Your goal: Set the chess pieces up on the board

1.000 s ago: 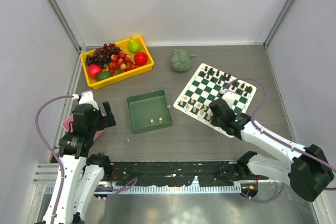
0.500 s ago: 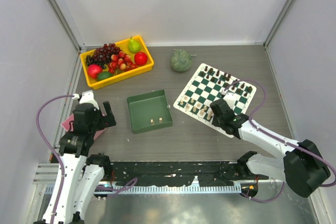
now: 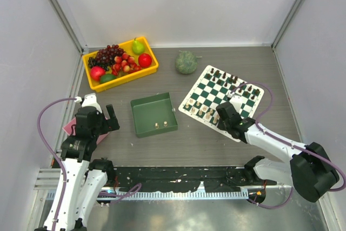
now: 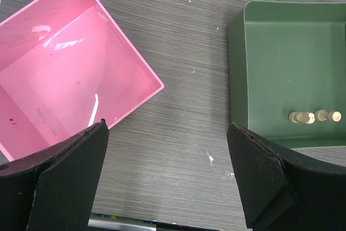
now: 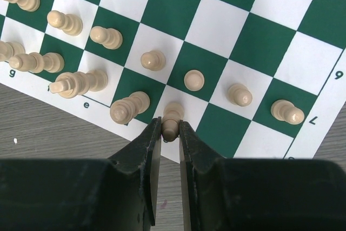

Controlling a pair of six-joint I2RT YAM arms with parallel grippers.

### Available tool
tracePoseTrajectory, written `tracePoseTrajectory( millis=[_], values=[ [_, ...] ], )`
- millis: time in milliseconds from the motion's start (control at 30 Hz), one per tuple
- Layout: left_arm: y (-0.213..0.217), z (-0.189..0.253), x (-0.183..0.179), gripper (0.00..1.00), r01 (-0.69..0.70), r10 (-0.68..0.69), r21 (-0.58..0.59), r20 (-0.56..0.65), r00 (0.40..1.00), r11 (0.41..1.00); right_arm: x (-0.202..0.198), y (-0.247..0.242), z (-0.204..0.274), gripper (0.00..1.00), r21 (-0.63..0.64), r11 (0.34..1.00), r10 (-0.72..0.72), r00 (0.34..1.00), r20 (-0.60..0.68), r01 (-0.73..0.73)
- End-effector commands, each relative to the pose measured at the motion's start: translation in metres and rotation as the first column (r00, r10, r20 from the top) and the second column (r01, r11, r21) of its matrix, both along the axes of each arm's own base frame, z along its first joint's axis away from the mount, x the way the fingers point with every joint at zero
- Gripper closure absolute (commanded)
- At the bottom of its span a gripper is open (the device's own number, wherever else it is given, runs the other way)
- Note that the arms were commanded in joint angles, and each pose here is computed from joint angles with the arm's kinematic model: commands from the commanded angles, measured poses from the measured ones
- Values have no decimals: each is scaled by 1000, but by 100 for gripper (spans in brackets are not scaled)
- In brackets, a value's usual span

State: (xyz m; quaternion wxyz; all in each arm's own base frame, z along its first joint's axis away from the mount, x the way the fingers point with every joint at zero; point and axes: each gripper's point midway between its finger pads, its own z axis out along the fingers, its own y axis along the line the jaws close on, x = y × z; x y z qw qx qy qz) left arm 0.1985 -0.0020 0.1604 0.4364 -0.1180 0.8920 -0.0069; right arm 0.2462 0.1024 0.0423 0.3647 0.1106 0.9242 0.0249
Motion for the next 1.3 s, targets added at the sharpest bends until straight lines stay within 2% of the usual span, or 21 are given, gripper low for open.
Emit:
tracePoseTrajectory(
  millis=[0,233,400,633,867,1000,1167,1267],
  values=[
    [-2,10,7,1,13,-13,-2,38,999,1000,4,-1,3,81,13,1000,-17,999,32,17],
    [-2,10,7,1,13,-13,-3,36,999,1000,2,-2,1,78,6,1000,-16,1000,19,16],
    [-2,10,6,1,12,-12,-4,38,999,1000,4,-1,8,68,7,1000,-10,999,32,10],
    [-2,10,6,1,14,-14,-2,39,999,1000,12,-2,36,59,2,1000,-6,996,88,6],
    [-2,11,6,1,14,-14,-4,41,999,1000,20,4,80,55,30,999,22,986,164,-28],
    [-3,11,7,1,16,-16,-5,44,999,1000,28,20,113,50,74,992,83,972,221,-102],
    [-2,11,6,1,11,-10,-2,44,999,1000,34,65,133,45,97,955,255,946,200,-279],
    [-1,11,6,1,7,-7,-1,43,999,1000,36,109,146,43,75,910,390,902,184,-409]
  ],
)
